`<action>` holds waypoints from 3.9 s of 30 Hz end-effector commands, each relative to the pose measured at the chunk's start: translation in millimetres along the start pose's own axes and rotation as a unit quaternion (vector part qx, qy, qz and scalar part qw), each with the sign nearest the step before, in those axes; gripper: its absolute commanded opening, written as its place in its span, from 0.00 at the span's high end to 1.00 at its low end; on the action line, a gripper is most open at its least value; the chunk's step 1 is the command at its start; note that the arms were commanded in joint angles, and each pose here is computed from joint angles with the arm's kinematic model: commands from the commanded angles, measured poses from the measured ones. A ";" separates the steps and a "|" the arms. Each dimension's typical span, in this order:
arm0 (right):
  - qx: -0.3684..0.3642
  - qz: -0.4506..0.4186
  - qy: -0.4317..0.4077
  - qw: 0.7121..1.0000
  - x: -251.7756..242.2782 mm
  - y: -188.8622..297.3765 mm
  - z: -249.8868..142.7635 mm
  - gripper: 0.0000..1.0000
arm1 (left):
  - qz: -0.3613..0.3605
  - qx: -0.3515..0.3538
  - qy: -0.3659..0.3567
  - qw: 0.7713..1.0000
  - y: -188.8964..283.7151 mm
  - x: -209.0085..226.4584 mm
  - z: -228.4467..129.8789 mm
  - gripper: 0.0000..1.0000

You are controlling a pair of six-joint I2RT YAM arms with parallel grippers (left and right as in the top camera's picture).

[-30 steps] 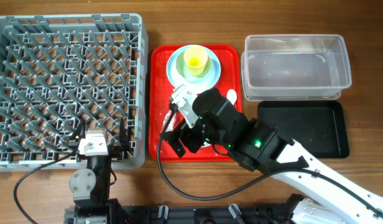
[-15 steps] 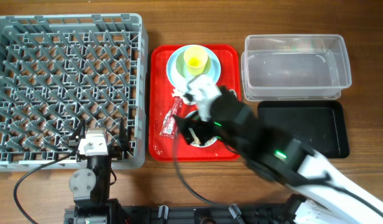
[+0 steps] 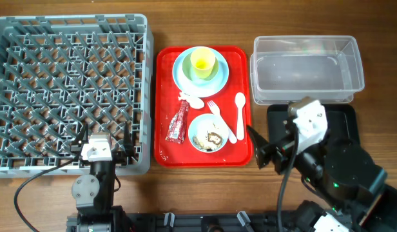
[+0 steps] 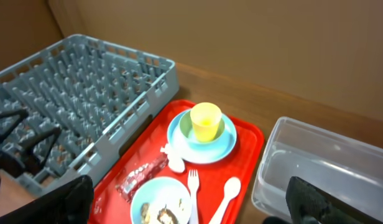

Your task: Sort waste into correct bins and load items into the dishwasher rack

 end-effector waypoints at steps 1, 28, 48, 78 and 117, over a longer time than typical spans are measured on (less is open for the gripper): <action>0.009 -0.002 -0.005 1.000 4.3 -13.3 3.2 0.00 | 0.001 0.001 -0.006 1.000 -0.2 -0.4 -2.1 0.00; 0.400 0.012 -0.036 0.916 73.8 -296.0 -57.6 0.22 | 0.001 0.001 -0.006 1.000 -0.2 -0.4 -2.1 0.00; 0.427 -0.060 -0.121 0.894 48.7 -328.3 -161.0 0.45 | 0.001 0.001 -0.006 1.000 -0.2 -0.4 -2.1 0.00; 0.389 -0.085 -0.083 0.914 36.3 -338.5 -188.7 0.64 | 0.001 0.001 -0.006 1.000 -0.2 -0.4 -2.1 0.00; 0.379 -0.086 -0.086 0.917 34.6 -340.5 -199.6 0.72 | 0.001 0.001 -0.006 1.000 -0.2 -0.4 -2.1 0.00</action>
Point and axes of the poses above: each gripper's point midway between its finger pads, its own y axis back along the fingers, its own x axis along the line the jaws close on, z = x × y, the point moved 7 cm from there along y, back along the fingers, and after that the axes turned 2 degrees about -y, right-handed, at the moved point
